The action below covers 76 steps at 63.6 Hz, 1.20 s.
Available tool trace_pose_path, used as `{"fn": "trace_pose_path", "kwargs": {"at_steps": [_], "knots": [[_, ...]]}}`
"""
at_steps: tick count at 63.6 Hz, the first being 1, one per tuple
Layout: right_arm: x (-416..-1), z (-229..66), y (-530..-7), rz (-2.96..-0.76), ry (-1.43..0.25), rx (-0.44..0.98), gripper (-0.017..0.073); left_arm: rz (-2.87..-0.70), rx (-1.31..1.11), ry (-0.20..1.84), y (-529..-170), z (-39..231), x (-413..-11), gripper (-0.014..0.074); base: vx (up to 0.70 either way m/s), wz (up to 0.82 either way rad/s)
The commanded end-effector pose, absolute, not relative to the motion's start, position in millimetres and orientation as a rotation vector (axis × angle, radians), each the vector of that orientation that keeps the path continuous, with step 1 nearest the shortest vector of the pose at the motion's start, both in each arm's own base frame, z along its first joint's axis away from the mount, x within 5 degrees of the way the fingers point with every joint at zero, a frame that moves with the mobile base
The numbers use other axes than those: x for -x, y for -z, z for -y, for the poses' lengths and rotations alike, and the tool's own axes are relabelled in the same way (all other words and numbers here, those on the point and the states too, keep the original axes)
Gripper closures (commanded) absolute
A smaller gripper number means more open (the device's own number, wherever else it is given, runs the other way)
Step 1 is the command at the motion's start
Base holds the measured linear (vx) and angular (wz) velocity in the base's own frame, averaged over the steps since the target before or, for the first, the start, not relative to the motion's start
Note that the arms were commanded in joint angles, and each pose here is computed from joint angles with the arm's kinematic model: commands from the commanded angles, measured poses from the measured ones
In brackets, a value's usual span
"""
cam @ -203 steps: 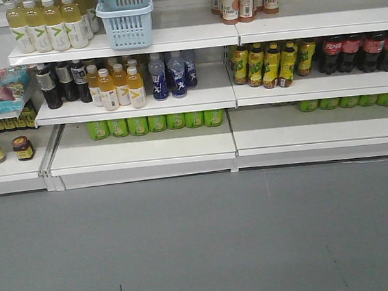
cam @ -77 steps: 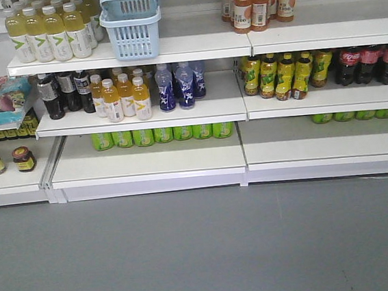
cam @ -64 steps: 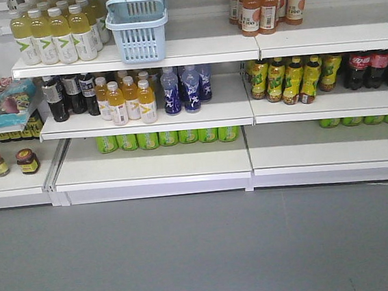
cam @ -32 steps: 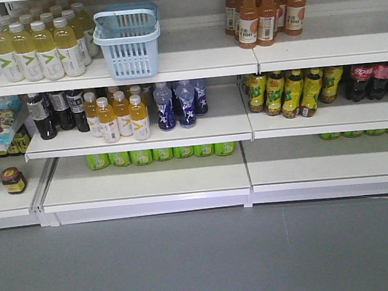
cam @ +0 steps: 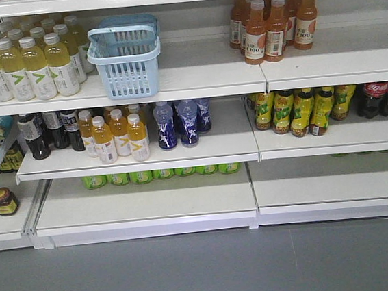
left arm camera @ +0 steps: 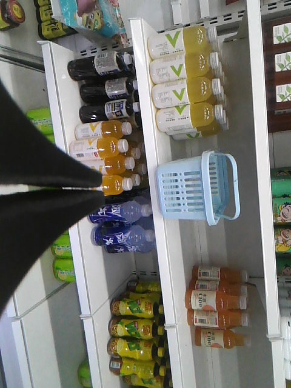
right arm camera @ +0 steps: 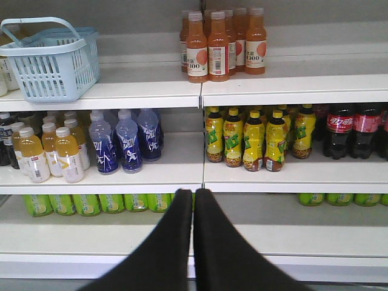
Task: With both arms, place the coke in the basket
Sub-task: 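Drive the base toward the light-blue basket on the shelf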
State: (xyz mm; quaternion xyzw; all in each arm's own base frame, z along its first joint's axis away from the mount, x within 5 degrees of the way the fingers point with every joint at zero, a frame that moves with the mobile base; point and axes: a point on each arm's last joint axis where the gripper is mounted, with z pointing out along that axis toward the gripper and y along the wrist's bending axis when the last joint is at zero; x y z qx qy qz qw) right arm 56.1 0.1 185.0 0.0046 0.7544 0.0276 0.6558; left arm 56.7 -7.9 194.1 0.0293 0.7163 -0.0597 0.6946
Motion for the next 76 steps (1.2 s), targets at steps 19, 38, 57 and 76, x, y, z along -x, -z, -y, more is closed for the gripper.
{"fn": "trace_pose_path", "kwargs": {"at_steps": [19,38,57,76], "knots": [[-55.7,-1.4,-188.8,-1.637,-0.064,0.015,0.0564,-1.503,-0.041,0.132,-202.4,6.2,-55.3,0.06,0.2,0.01],[-55.7,-1.4,-188.8,-1.637,-0.064,0.015,0.0564,-1.503,-0.041,0.132,-202.4,6.2,-55.3,0.06,0.18,0.02],[-55.7,-1.4,-188.7,-1.638,-0.064,0.015,0.0564,-1.503,-0.041,0.132,-202.4,6.2,-55.3,0.06,0.16,-0.01],[-55.7,-1.4,-188.7,-1.638,-0.064,0.015,0.0564,-1.503,-0.041,0.132,-202.4,6.2,-55.3,0.06,0.13,-0.02]]}}
